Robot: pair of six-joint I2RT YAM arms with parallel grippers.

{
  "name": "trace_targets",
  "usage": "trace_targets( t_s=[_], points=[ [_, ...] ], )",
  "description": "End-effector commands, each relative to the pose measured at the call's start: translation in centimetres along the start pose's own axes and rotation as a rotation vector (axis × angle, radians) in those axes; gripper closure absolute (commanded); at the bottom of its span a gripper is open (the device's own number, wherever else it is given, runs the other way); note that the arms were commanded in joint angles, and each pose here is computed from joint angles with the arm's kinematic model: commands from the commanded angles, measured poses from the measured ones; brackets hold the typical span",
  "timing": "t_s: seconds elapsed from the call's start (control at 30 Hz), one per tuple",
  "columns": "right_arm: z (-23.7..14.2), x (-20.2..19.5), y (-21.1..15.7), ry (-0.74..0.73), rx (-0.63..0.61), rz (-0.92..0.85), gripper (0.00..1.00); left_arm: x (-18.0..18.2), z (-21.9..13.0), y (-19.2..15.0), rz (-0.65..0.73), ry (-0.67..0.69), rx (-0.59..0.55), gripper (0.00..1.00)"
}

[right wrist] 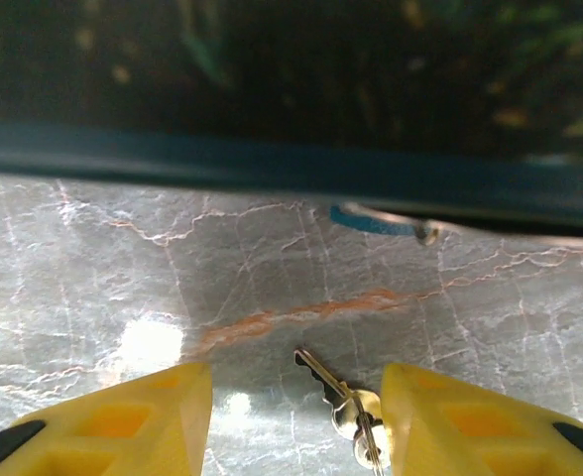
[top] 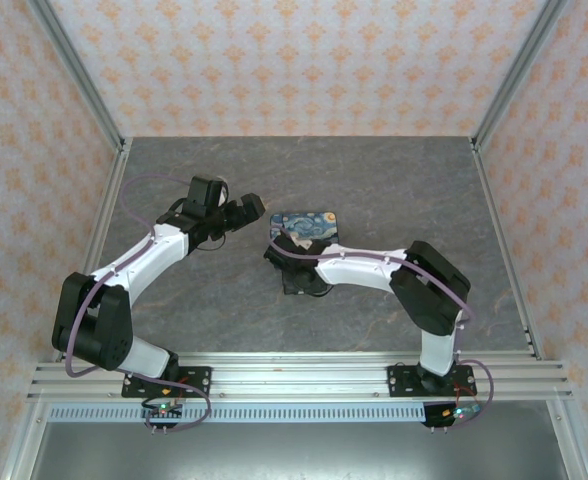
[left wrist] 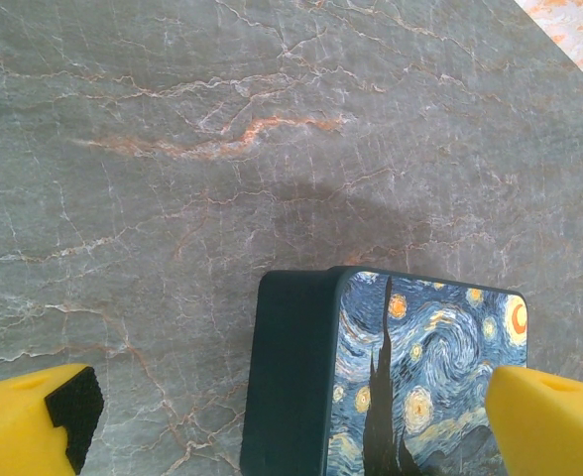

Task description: Unlock the padlock with the key

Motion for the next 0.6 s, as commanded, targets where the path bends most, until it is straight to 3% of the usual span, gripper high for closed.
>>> trace_targets(
  t_s=[0.0, 0.57],
  points=[
    [0.2, -0.2, 0.7, -0.025, -0.029, -0.016, 0.52, 0.0, -0.4, 0.4, -0.007, -0.005, -0.026, 0.00],
    [-0.1, -2.2, -2.1, 0.068, 0.090, 0.019, 0.53, 0.0, 0.5, 0.6, -0.022, -0.004, -0.017, 0.00]
  ],
)
Point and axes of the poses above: each hand's point on the last joint's axis, 136 mm out from that joint toward the fingers, its own z axis out along the fingers, its own x axis along the line the jaws close on, y = z × x, the point moved 9 cm from there along -z, back along the fingers, and after that the axes turned 10 degrees about z, right-handed, at the moved point
